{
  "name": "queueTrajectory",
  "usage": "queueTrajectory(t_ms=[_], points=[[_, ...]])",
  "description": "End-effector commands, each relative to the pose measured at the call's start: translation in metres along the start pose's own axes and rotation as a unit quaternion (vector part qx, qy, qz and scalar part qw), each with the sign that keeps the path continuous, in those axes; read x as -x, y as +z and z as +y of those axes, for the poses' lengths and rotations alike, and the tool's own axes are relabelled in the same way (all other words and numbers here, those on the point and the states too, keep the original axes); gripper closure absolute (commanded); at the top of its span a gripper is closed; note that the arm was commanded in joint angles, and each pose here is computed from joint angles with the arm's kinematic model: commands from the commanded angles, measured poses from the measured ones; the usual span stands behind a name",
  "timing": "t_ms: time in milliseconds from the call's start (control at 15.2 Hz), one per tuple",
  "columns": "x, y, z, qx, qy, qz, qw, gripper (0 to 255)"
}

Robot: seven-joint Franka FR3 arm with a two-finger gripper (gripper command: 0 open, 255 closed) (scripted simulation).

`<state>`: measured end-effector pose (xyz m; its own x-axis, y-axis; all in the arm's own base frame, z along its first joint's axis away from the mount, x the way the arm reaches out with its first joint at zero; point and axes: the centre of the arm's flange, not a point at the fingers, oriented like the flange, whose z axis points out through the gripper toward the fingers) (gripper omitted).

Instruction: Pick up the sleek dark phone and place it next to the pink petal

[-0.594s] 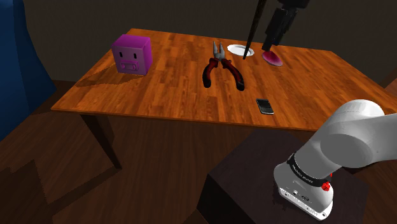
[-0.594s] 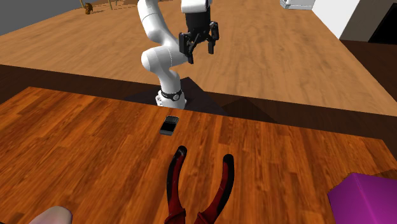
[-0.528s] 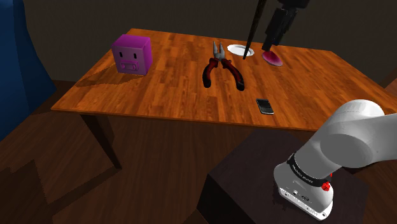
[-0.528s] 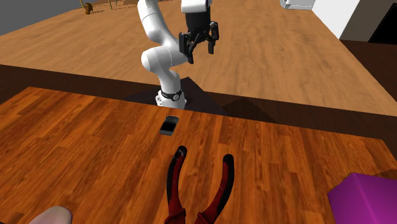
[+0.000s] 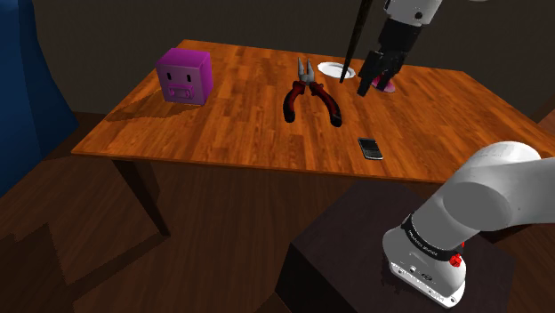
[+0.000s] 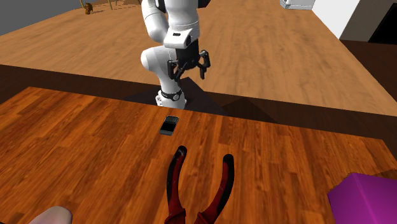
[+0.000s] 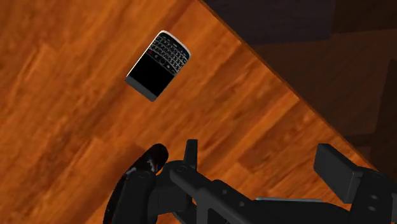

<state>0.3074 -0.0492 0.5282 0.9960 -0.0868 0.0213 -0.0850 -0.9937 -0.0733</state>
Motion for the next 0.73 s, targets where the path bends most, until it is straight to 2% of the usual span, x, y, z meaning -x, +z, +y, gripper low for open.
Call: queueTrajectory(t_ms=[0,330,660], points=[[0.002,0.020,0.014,0.001,0.034,0.000,0.9994,0],[0.006,0.074,0.052,0.003,0.116,-0.002,0.9932,0],[0.016,0.127,0.089,0.005,0.198,-0.004,0.9802,0]])
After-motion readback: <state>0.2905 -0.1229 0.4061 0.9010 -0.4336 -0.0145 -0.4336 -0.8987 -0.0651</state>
